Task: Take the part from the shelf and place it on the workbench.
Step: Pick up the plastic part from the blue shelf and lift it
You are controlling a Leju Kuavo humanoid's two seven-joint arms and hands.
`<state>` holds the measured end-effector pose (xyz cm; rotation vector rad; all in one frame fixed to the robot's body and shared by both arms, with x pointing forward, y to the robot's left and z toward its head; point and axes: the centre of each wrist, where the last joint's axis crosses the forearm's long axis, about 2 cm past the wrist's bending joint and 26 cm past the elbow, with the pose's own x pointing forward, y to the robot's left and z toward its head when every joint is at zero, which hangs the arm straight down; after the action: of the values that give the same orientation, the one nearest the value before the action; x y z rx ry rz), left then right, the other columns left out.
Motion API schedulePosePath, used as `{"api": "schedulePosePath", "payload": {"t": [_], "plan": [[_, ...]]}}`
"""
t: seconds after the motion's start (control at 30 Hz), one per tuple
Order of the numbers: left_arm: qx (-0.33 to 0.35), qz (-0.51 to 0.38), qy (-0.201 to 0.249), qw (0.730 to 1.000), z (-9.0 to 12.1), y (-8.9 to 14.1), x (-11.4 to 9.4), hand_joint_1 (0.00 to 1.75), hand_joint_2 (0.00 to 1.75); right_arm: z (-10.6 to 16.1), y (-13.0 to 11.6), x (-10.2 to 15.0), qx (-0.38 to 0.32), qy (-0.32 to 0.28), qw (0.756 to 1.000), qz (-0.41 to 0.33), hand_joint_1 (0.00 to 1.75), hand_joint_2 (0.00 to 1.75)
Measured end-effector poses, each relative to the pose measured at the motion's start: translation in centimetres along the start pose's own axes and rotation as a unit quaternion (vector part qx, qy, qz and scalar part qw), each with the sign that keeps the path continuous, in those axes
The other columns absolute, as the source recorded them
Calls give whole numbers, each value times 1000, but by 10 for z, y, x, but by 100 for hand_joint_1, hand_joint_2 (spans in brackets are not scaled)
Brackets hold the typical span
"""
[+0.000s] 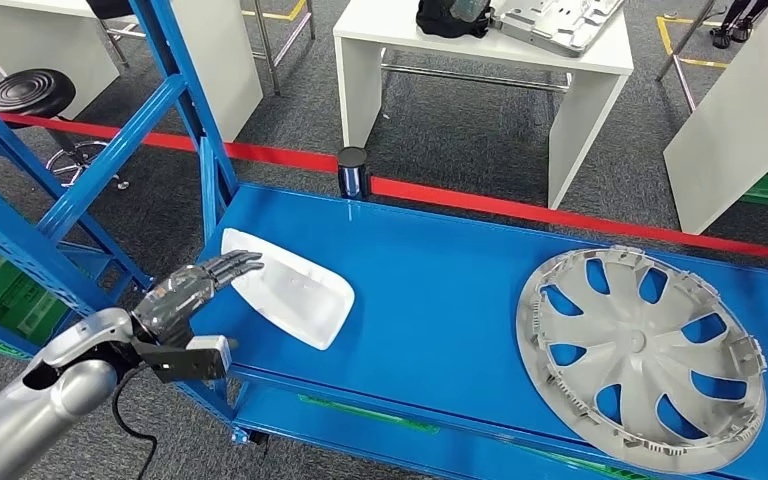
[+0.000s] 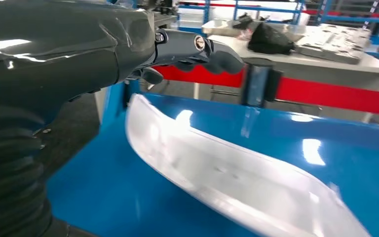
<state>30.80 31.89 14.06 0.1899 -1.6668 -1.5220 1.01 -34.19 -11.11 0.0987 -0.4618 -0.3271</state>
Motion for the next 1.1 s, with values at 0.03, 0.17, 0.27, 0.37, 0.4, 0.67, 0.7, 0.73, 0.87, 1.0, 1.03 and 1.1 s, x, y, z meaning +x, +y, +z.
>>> {"api": "schedulePosePath", "payload": {"t": [0.03, 0.17, 0.27, 0.37, 0.4, 0.67, 0.7, 0.73, 0.87, 1.0, 1.03, 1.1], "plan": [[-2, 1, 5, 1000, 0, 0, -3, 0, 175, 0, 0, 1, 0, 0, 1000, 1, 0, 0], [-14, 9, 23, 1000, 2, -5, -12, 0, 175, -1, -1, 3, -1, 2, 1000, 5, 0, 0], [-18, 9, 28, 999, 2, -4, -15, 0, 175, -2, -2, 7, -2, 0, 1000, 7, 0, 0], [-24, 10, 34, 999, 1, -2, -19, 0, 175, -3, -2, 8, -4, -2, 1000, 7, 0, 0], [-26, 11, 35, 999, 1, -1, -20, 0, 175, -3, -2, 9, -4, -2, 1000, 7, 0, 0], [-50, 19, 41, 998, 1, 0, -29, 0, 175, -3, -4, 10, -3, 0, 1000, 11, 0, 0], [-52, 19, 41, 998, 1, 0, -30, 0, 175, -3, -4, 10, -2, 0, 1000, 11, 0, 0], [-52, 19, 40, 998, 1, 1, -31, 0, 175, -3, -5, 10, -2, 0, 1000, 11, 0, 0], [-54, 15, 36, 998, -2, 7, -34, 0, 175, -3, -6, 12, -1, -1, 1000, 14, 0, 0], [-62, 14, 29, 998, -9, 10, -34, 0, 175, -4, -7, 14, 0, -1, 1000, 18, 0, 0], [-63, 14, 27, 998, -11, 11, -33, 0, 175, -4, -7, 14, 0, -1, 1000, 19, 0, 0], [-68, 17, 25, 997, -14, 9, -33, 0, 175, -4, -7, 15, 0, -2, 1000, 20, 0, 0]]}}
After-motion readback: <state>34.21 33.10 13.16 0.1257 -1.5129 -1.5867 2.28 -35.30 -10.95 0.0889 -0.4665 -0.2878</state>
